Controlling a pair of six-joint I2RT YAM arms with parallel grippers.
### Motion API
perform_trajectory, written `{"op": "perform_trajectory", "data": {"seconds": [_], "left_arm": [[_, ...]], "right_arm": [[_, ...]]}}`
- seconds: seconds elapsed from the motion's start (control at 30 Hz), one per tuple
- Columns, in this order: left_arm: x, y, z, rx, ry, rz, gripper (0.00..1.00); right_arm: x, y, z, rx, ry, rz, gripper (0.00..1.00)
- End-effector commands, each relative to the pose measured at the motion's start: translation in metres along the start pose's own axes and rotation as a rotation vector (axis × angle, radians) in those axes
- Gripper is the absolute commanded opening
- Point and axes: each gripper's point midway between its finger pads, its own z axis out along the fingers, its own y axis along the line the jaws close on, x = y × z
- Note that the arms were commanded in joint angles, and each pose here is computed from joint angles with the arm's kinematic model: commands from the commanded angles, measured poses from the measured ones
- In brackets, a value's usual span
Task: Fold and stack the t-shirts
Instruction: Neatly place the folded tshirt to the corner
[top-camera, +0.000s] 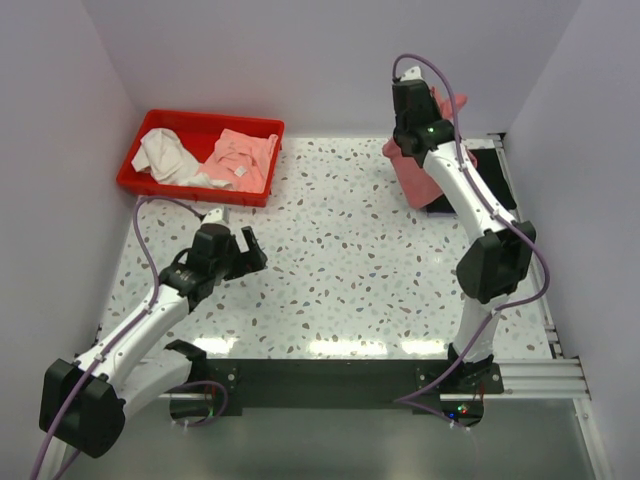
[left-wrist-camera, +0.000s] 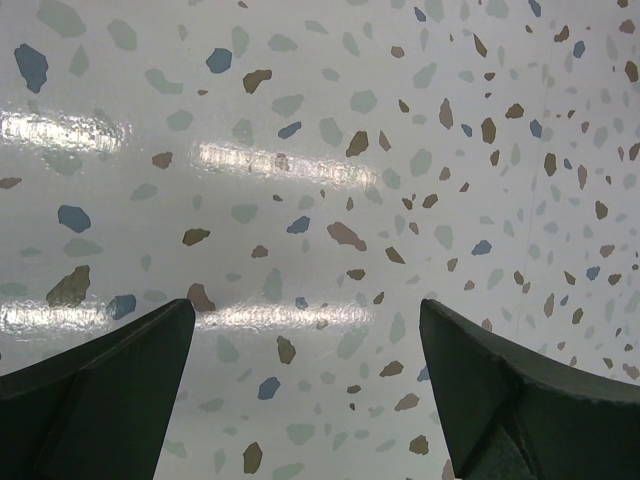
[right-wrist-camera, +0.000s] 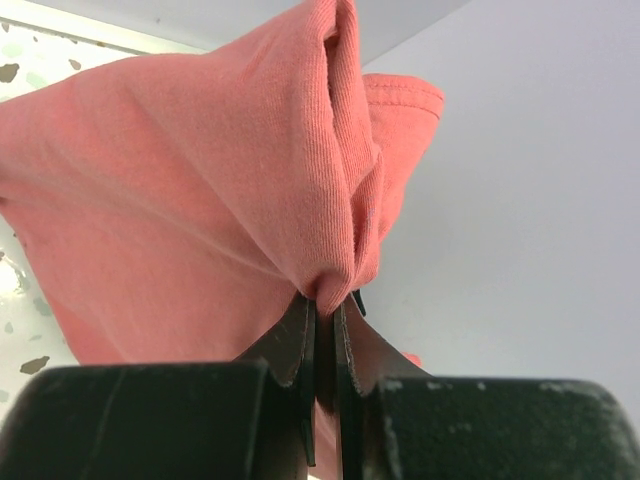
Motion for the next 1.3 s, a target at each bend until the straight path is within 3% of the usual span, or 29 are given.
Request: {"op": "perform_trajectory", "data": {"seconds": [0.0,0.33,0.8,1.27], "left_arm": [[-0.007,-0.004,-0.001,0.017,-0.035,-0.019,1.00],[-0.009,-0.005,0.000,0.017,-0.038,-0.016,1.00],[-0.006,-0.004,0.003,0.010,-0.025,-0.013,1.00],[-0.005,0.001,0.006,-0.027,-0.012,-0.011,1.00]], "right_arm": [[-0.028,-0.060,-0.030,0.060,-0.086,0.138,0.00],[-0.034,-0.058,-0.033,-0.032,-0.098,0.190,0.00],[-0.023,-0.060,-0.024,-0.031,-0.057,0.192,0.00],[0.038,-0.041,0.052,-0.065,0.110,0.216,0.00]]}}
